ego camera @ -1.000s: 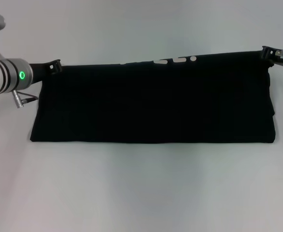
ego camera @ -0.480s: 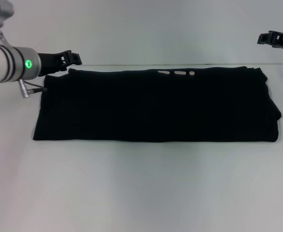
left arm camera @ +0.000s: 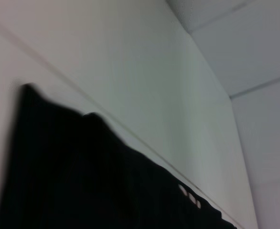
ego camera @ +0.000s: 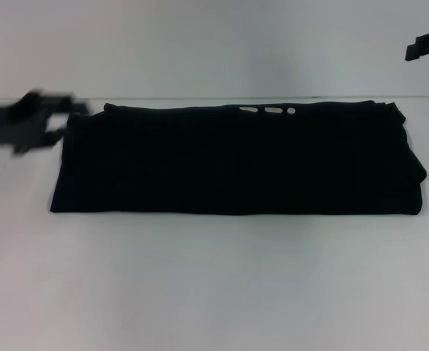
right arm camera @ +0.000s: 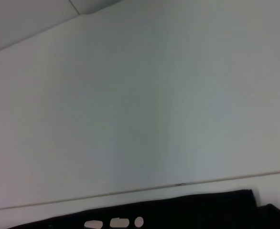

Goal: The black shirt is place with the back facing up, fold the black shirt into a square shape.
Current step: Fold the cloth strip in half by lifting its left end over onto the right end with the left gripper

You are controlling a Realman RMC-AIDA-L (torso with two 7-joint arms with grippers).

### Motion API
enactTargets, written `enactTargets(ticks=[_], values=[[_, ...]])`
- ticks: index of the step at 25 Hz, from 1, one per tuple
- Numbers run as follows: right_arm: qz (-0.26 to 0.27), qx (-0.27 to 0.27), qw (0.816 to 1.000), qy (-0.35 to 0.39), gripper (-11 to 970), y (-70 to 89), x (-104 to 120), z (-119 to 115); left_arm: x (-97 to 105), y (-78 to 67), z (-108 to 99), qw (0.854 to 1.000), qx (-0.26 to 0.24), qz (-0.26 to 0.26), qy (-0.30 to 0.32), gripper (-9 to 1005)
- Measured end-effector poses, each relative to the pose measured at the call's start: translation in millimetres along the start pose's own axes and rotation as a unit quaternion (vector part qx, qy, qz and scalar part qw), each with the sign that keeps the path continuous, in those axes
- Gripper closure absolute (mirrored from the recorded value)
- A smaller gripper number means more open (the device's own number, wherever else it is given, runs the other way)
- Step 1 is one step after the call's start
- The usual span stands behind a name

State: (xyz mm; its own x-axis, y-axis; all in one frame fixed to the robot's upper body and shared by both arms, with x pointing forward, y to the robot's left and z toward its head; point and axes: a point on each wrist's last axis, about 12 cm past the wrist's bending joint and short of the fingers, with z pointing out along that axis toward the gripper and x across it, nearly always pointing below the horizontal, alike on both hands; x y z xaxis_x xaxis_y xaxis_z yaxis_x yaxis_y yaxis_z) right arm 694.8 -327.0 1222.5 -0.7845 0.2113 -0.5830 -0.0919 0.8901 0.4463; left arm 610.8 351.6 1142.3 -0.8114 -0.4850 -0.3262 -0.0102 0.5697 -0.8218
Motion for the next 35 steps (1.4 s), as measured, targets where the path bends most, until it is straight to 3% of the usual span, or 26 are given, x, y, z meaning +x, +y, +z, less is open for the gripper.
enactTargets(ticks=[4, 8, 17, 26, 35], values=[[0.01, -0.003, 1.0, -0.003, 345, -5.1, 0, -6, 21, 32.6, -23, 0.998, -0.003, -0.056, -0.019, 427], [0.009, -0.003, 1.0, 0.0, 307, -7.1, 2, -6, 41, 50.2, -28, 0.996, -0.002, -0.082, -0.024, 419], [0.008, -0.005, 1.0, 0.001, 287, -5.1, 3, -3, 64, 68.6, -7, 0.988, -0.014, -0.149, -0.037, 179], [0.01, -0.004, 1.0, -0.002, 288, -6.3, 4, -2, 73, 75.4, 10, 0.982, -0.03, -0.179, -0.051, 180], [0.011, -0.005, 1.0, -0.003, 287, -6.1, 4, -2, 74, 77.7, 14, 0.979, -0.04, -0.193, -0.06, 179]])
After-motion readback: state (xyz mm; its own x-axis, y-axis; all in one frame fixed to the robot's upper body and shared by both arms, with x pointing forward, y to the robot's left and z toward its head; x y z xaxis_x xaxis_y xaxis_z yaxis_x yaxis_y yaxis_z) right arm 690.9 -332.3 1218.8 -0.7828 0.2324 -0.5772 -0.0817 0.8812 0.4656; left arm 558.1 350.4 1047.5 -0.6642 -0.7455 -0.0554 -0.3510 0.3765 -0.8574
